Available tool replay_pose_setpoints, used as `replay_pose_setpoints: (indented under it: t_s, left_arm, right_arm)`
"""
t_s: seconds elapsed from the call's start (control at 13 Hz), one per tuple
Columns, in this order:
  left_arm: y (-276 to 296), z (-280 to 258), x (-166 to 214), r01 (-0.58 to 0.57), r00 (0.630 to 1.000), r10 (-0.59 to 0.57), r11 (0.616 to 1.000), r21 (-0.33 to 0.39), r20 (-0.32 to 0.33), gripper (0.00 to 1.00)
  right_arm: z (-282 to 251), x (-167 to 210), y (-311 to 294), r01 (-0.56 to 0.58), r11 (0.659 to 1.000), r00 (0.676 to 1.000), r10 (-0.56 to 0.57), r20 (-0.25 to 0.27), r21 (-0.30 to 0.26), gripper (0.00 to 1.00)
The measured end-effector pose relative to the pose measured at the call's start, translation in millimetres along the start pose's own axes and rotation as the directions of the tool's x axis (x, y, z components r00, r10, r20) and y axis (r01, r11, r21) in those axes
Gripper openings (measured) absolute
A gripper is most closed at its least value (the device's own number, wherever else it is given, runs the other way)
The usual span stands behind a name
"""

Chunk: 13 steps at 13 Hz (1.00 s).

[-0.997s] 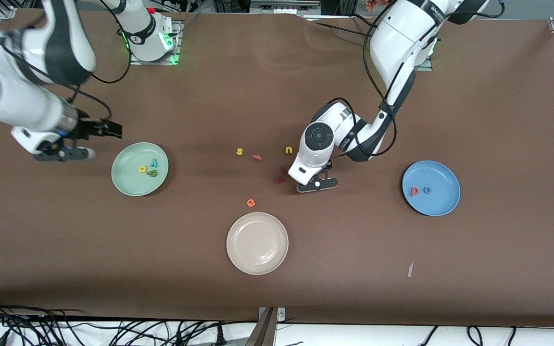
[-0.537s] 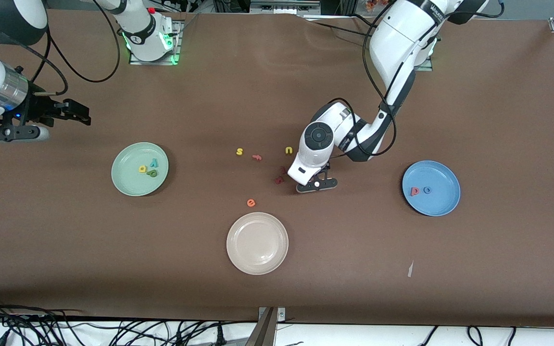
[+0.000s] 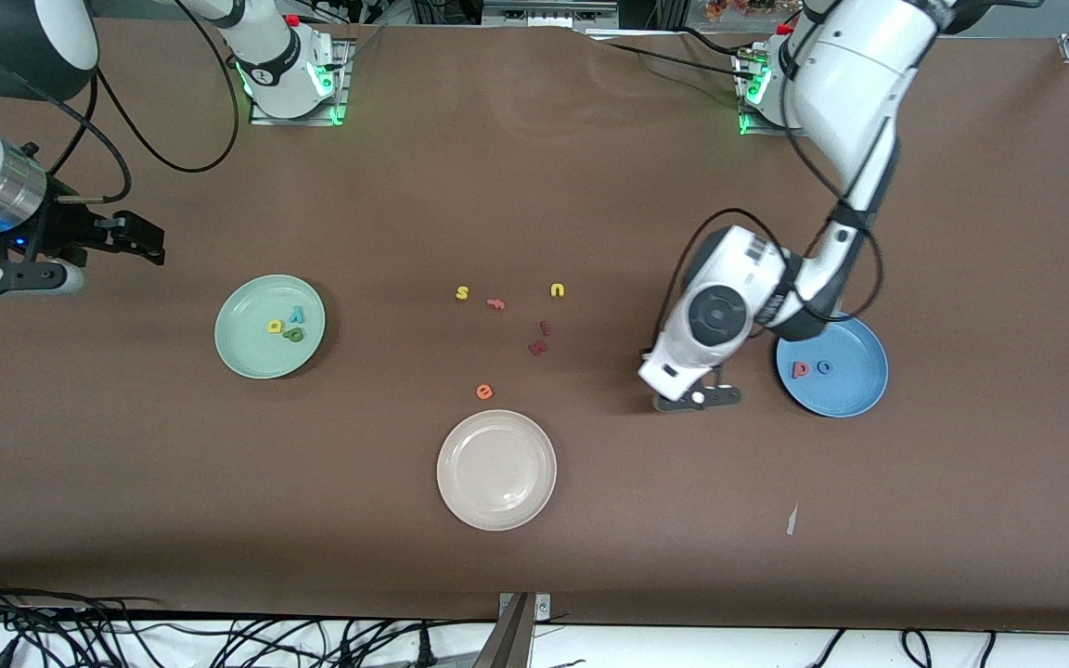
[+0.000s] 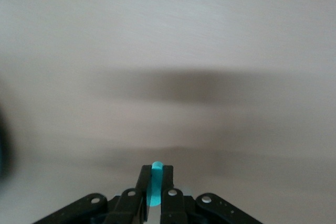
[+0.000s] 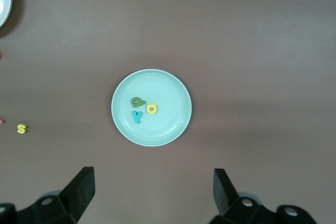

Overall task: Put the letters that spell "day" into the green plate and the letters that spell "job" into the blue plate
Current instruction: 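Place the teal j on the blue plate with the left gripper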

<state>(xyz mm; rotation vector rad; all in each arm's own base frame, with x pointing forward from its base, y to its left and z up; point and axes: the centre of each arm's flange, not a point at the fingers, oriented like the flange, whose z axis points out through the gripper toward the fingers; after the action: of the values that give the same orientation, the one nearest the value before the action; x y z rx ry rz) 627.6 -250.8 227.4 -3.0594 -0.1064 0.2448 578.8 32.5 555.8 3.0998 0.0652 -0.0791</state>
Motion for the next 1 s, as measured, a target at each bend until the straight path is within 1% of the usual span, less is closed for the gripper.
replay_pose_setpoints:
  t_s: [0.23,0.38,0.54,0.69,0.84,0.92,1.0]
  left_arm:
    - [-80,-2,26,-0.116,0.992,0.116,0.993,-0.007,0.046,0.11]
    - [-129,-6,37,-0.198,0.978,0.199,0.980,-0.022,0.066,0.11]
    - [-176,-3,45,-0.308,0.947,0.310,0.950,-0.046,0.078,0.11]
    - [-215,5,47,-0.398,0.911,0.403,0.915,-0.071,0.087,0.11]
    - [-233,11,45,-0.456,0.879,0.464,0.885,-0.094,0.109,0.25]
    - [-237,11,45,-0.470,0.871,0.479,0.877,-0.098,0.111,0.38]
    - [-238,8,46,-0.473,0.870,0.482,0.876,-0.097,0.105,0.47]
  right_arm:
    - [-2,5,2,0.002,1.000,1.000,-0.002,-0.019,0.019,1.00]
    - [-2,5,30,-0.036,0.999,0.999,0.037,-0.023,0.034,1.00]
    - [-11,-1,54,-0.067,0.997,0.997,0.068,-0.032,0.048,1.00]
    - [-30,-21,52,-0.064,0.997,0.998,0.065,-0.026,0.054,1.00]
    - [-44,-39,47,-0.054,0.997,0.998,0.056,-0.034,0.056,1.00]
    - [-48,-44,42,-0.045,0.997,0.998,0.047,-0.035,0.055,1.00]
    - [-50,-47,37,-0.039,0.998,0.999,0.040,-0.034,0.053,1.00]
